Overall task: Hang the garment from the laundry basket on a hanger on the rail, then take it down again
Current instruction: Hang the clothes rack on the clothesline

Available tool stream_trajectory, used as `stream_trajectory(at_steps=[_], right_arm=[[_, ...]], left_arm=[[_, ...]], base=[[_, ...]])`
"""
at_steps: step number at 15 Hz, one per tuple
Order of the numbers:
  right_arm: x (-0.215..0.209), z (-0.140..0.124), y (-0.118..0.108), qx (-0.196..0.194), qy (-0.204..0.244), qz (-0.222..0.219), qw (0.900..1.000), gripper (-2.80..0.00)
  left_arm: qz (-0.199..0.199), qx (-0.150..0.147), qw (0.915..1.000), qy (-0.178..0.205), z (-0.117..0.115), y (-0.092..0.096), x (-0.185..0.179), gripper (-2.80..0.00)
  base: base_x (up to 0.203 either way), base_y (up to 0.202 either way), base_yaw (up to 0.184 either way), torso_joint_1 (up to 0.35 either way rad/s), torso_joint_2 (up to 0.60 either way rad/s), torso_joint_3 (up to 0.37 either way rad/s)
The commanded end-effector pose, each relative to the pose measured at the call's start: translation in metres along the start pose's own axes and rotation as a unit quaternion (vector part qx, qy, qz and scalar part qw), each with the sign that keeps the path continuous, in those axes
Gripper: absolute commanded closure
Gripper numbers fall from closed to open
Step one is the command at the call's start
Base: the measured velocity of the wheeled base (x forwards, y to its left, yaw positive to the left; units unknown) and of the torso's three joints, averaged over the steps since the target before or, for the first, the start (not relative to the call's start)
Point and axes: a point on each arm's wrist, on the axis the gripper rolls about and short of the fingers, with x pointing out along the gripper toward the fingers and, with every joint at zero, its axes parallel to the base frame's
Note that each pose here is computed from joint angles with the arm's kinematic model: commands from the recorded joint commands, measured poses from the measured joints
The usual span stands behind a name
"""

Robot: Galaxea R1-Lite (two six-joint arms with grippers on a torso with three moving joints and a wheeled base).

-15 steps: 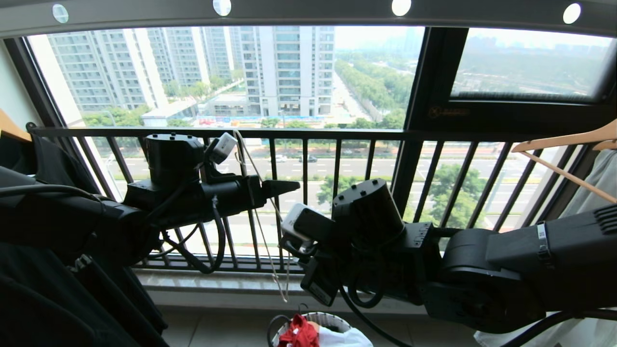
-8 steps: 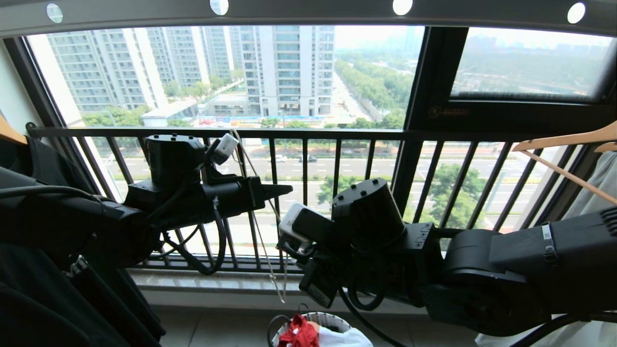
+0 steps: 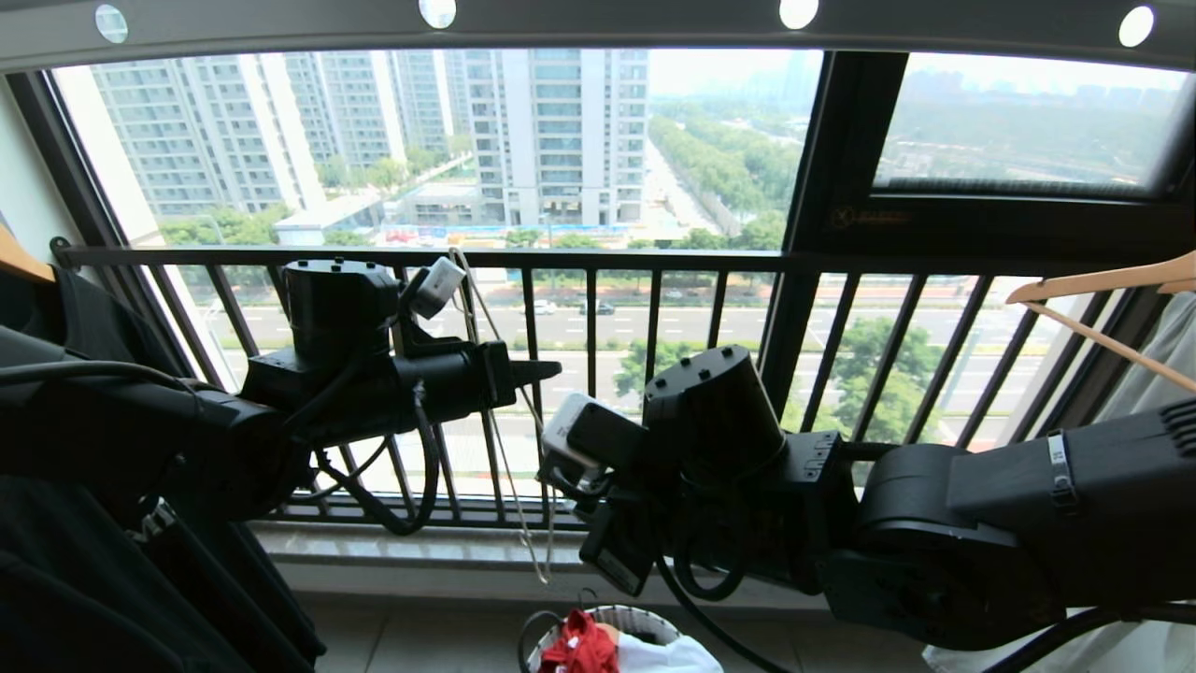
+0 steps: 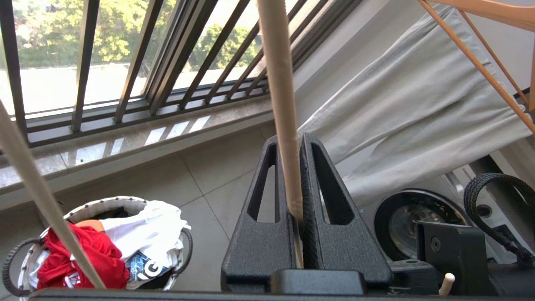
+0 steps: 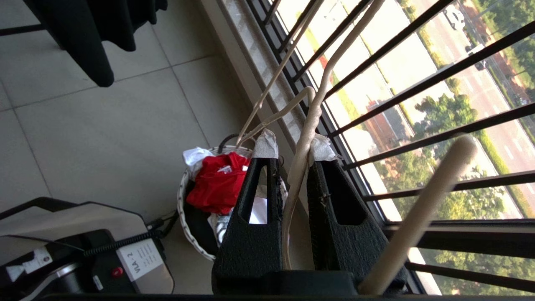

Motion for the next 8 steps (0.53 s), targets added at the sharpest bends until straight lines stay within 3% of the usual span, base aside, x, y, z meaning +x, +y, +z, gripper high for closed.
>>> stream_trajectory(at_steps=[1, 8], right_arm=[[0.0003, 0.0003, 0.0000, -0.001, -0.001, -0.001, 1.000, -2.80], [-0.0068, -0.0024, -0.0098, 0.009, 0.000, -0.015, 1.000, -2.80]], left_arm=[[-0.001, -0.001, 1.0000, 0.000, -0.0002, 0.0007, 0.0006, 0.00], [0.000, -0.002, 1.0000, 0.000, 0.0001, 0.0015, 0.0012, 0.00]], base=[[0.000, 0.000, 0.000, 0.000, 0.00, 0.000], [0.000, 0.000, 0.000, 0.000, 0.00, 0.000]])
